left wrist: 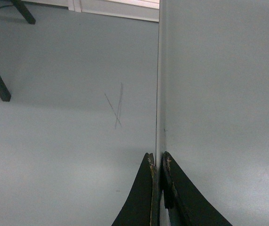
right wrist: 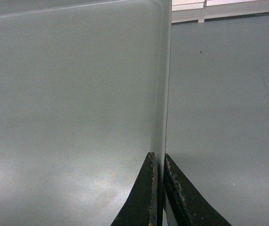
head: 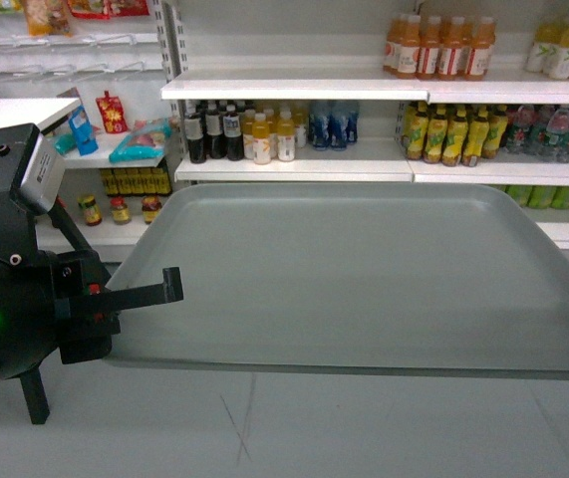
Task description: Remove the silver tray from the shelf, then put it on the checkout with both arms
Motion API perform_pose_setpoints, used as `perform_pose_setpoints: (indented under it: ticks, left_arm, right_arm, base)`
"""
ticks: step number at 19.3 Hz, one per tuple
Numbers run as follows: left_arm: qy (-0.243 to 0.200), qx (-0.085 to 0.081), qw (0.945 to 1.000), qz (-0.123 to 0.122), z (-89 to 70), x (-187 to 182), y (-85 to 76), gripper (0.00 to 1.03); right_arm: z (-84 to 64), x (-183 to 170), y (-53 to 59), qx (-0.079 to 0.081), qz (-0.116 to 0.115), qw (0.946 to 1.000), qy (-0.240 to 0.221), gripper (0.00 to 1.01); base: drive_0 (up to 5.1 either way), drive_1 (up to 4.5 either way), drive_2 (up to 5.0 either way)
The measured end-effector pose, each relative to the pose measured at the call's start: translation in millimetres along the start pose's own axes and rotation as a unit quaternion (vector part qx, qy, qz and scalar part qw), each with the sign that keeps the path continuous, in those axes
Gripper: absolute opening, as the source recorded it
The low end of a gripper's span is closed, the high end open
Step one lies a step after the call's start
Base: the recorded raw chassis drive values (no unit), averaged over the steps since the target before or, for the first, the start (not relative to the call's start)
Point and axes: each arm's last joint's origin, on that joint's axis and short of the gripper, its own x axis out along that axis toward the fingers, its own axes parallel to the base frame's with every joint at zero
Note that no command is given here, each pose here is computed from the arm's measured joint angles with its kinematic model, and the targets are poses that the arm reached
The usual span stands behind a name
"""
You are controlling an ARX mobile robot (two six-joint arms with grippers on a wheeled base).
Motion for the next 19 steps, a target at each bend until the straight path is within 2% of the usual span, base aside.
perform_pose_setpoints:
  ticks: [8, 19]
  left_arm:
    - [0.005, 0.001, 1.0000, 0.000, -1.1, 0.0, 0.3, 0.03]
    - [0.000, -0.002, 1.0000, 0.000, 0.3, -0.2, -0.2, 0.03]
  right_arm:
    - [-0.7, 0.0, -0.1, 0.000, 0.000, 1.0000, 0.003, 0.02]
    - [0.0, -0.3, -1.0, 0.001, -0.002, 1.0000, 0.000, 0.02]
  base:
    - [0.0, -4.00, 4.1]
    - [-4.7, 1.37, 3.5]
